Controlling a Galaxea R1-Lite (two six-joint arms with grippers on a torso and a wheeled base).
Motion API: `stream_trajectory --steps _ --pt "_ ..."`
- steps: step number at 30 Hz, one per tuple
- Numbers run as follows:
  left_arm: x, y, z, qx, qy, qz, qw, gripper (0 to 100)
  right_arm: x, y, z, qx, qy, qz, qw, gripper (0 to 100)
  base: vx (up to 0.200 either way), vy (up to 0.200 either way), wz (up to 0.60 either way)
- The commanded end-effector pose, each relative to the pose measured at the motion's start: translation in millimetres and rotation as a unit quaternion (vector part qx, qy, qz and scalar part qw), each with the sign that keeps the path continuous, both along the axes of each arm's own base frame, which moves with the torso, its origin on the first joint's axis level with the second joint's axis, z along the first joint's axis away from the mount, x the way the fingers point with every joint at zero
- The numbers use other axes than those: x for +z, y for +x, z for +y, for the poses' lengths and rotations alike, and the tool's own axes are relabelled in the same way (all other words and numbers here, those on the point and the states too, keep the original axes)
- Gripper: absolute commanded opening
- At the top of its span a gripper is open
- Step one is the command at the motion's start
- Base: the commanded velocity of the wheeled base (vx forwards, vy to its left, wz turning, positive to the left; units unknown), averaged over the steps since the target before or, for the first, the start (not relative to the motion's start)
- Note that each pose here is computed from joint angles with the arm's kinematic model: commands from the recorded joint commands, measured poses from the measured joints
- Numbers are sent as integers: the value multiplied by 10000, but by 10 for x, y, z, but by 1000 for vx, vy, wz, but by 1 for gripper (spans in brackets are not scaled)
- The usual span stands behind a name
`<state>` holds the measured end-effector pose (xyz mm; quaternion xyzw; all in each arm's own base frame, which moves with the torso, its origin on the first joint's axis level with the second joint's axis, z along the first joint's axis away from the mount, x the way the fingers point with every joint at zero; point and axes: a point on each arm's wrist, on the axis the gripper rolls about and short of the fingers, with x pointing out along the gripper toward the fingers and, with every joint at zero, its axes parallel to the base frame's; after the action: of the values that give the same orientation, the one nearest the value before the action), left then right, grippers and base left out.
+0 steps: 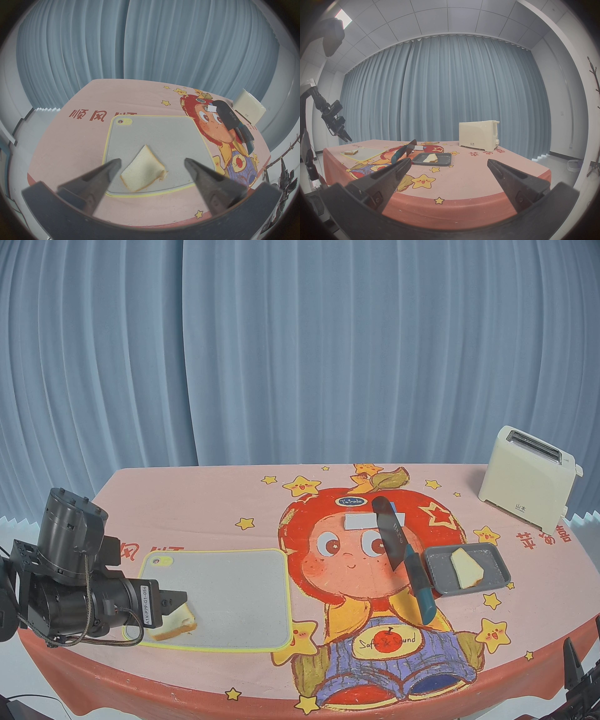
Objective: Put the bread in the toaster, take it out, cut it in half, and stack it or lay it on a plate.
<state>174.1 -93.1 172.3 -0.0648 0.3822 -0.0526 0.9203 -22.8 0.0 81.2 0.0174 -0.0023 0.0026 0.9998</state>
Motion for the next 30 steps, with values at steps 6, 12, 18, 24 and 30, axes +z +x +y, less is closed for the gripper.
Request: stream_trajectory --steps 6,12,18,24,30 --pt "-173 -80 37 -101 255 278 9992 100 -53 0 0 5 2 0 10000 100 0 0 0" --pt "-249 -125 55 -552 690 345 9955 100 -53 0 0 5 2 0 10000 100 0 0 0" --pt "-201 -241 -41 -1360 481 296 9891 100 -53 0 0 5 2 0 10000 100 0 0 0" --pt "-175 -267 -59 -1774 550 209 9824 100 -53 0 0 5 2 0 10000 100 0 0 0" --pt "-103 -274 -37 -2276 939 -138 9691 100 -53 0 0 5 2 0 10000 100 0 0 0"
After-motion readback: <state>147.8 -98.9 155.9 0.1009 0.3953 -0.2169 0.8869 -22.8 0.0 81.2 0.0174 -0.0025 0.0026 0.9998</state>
